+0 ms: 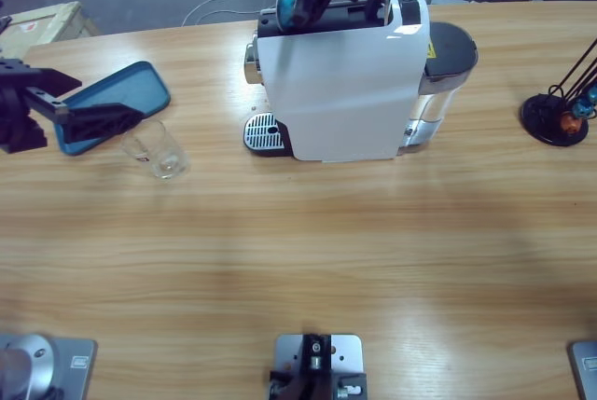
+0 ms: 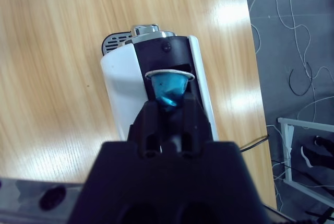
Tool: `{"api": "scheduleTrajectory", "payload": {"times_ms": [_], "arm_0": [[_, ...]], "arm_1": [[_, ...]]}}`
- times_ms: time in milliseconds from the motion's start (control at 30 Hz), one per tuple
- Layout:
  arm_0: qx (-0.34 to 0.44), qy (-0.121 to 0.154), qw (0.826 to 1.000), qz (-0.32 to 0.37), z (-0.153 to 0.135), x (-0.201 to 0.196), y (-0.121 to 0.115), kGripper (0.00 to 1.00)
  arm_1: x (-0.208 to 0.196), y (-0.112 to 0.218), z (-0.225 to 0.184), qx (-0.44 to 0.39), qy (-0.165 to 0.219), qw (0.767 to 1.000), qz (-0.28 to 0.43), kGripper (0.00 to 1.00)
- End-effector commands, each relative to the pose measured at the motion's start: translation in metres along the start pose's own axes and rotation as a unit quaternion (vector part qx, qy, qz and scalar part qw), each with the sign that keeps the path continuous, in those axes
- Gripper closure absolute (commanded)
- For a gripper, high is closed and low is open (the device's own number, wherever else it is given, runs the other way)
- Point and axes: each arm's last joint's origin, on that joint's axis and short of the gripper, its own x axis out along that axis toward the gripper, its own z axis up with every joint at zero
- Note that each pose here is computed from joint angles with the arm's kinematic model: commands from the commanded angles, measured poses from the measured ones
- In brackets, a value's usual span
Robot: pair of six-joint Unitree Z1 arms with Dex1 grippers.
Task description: Pour coffee
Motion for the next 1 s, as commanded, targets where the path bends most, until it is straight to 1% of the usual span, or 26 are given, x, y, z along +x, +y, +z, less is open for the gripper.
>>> {"api": "scheduleTrajectory", "payload": {"times_ms": [33,100,133,167,400,433,467,500,533,567,633,667,700,767,800,833,900,933,1000], "arm_0": [[0.009,0.019,1.0,-0.002,-0.006,0.01,-0.004,0.0],[0.009,0.019,1.0,-0.002,-0.006,0.011,-0.005,0.0],[0.009,0.02,1.0,-0.002,-0.006,0.011,-0.005,0.0],[0.009,0.021,1.0,-0.002,-0.006,0.011,-0.005,0.0],[0.009,0.022,1.0,-0.003,-0.006,0.012,-0.005,0.0],[0.009,0.022,1.0,-0.003,-0.006,0.012,-0.005,0.0],[0.009,0.021,1.0,-0.003,-0.006,0.011,-0.005,0.0],[0.009,0.02,1.0,-0.004,-0.006,0.011,-0.005,0.0],[0.009,0.019,1.0,-0.005,-0.006,0.01,-0.005,0.0],[0.009,0.017,1.0,-0.005,-0.006,0.009,-0.005,0.0],[0.008,0.013,1.0,-0.006,-0.006,0.006,-0.004,0.0],[0.007,0.011,1.0,-0.006,-0.006,0.005,-0.004,0.0],[0.007,0.009,1.0,-0.006,-0.005,0.004,-0.004,0.0],[0.005,0.004,1.0,-0.004,-0.005,0.002,-0.003,0.0],[0.004,0.001,1.0,-0.003,-0.004,0.0,-0.002,0.0],[0.003,-0.002,1.0,-0.003,-0.003,-0.001,-0.002,0.0],[0.002,-0.006,1.0,-0.003,-0.002,-0.004,-0.001,0.0],[0.001,-0.008,1.0,-0.004,-0.001,-0.004,-0.001,0.0],[0.002,-0.011,1.0,-0.007,0.001,-0.006,-0.002,0.0]], "arm_1": [[0.036,0.01,-0.006,0.004,0.024,0.999,0.034,0.554],[0.034,0.011,-0.004,0.007,0.019,0.999,0.039,0.231],[0.031,0.012,-0.003,0.007,0.015,0.999,0.041,0.104],[0.029,0.013,-0.002,0.006,0.012,0.999,0.041,0.009],[0.015,0.012,0.0,0.011,0.007,1.0,0.022,0.01],[0.009,0.013,0.003,0.012,0.003,1.0,0.018,0.075],[0.002,0.014,0.006,0.013,-0.002,1.0,0.011,0.243],[-0.007,0.015,0.009,0.02,-0.012,1.0,0.008,0.475],[-0.022,0.018,0.014,0.028,-0.029,0.999,0.007,0.867],[-0.038,0.022,0.017,0.037,-0.041,0.998,0.002,1.0],[-0.071,0.032,0.024,0.07,-0.076,0.995,-0.003,1.0],[-0.084,0.038,0.026,0.091,-0.087,0.992,0.001,1.0],[-0.093,0.045,0.023,0.123,-0.083,0.989,-0.002,1.0],[-0.101,0.057,0.004,0.191,-0.059,0.98,0.008,1.0],[-0.106,0.063,-0.008,0.231,-0.047,0.972,0.013,1.0],[-0.108,0.073,-0.026,0.276,-0.026,0.961,0.017,1.0],[-0.109,0.087,-0.054,0.329,-0.004,0.944,0.015,1.0],[-0.111,0.092,-0.066,0.353,-0.005,0.936,0.002,1.0],[-0.117,0.095,-0.086,0.404,-0.022,0.913,-0.043,1.0]]}}
